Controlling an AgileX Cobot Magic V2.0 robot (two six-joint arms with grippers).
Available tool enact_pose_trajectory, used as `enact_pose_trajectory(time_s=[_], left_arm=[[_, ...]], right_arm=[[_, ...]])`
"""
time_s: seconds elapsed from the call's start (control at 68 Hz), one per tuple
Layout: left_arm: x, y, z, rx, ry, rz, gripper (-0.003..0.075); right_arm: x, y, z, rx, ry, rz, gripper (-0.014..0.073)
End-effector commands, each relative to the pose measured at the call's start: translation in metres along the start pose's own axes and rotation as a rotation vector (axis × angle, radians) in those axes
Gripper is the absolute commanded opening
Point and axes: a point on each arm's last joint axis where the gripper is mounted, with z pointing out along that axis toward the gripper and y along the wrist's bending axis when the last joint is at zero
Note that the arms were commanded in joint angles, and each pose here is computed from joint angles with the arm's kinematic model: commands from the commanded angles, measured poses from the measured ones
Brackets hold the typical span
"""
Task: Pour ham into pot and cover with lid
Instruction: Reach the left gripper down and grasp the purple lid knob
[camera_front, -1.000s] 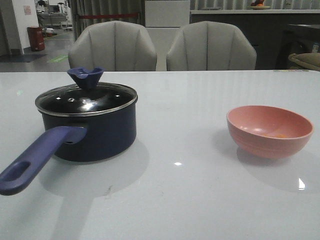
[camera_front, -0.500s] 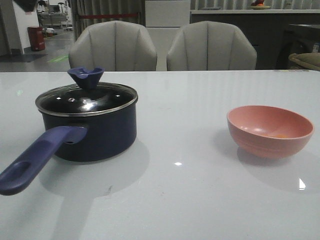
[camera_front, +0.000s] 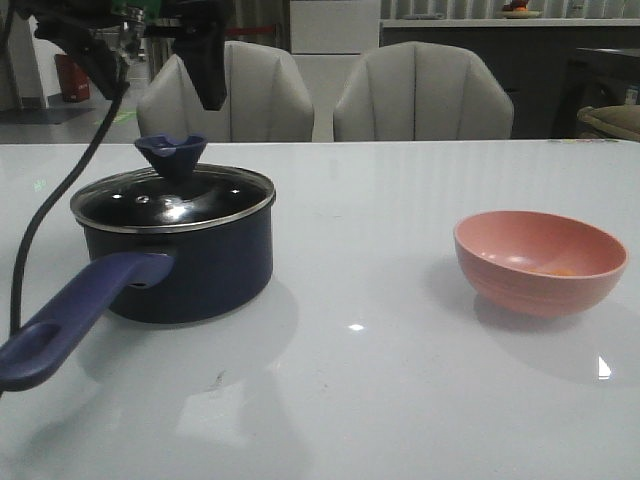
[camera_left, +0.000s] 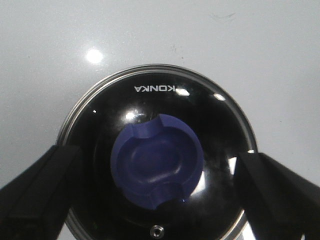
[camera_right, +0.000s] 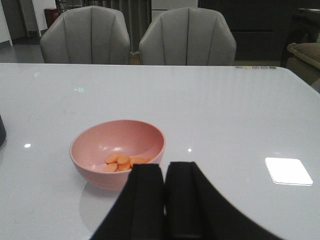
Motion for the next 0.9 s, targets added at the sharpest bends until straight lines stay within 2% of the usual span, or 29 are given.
enact_pose_trajectory(time_s=[0.0,0.25,0.603,0.706,0.882], left_arm=[[-0.017,-0.004,-0.016,0.000,-0.051,-0.042,0.0659],[-0.019,-0.006,0.005,-0.028,0.030,-0.085,0.0659],[-0.015,-0.008,0.022,-0.034,0.070,-0.117,0.0640],[-0.015,-0.008,0.022,-0.032,0.069,-0.118,0.0553],[-0.015,-0.007,0.022,-0.032,0.070,-0.123,0.0295]], right_arm=[[-0.010,0.001,-0.002,-0.011,-0.109,0.000,0.0149],[-0.010,0.001,-0.002,-0.011,-0.109,0.000,0.0149],[-0.010,0.001,-0.002,-0.011,-0.109,0.000,0.0149],[-0.010,0.001,-0.002,-0.011,-0.109,0.000,0.0149],[-0.010,0.001,-0.002,-0.011,-0.109,0.000,0.0149]])
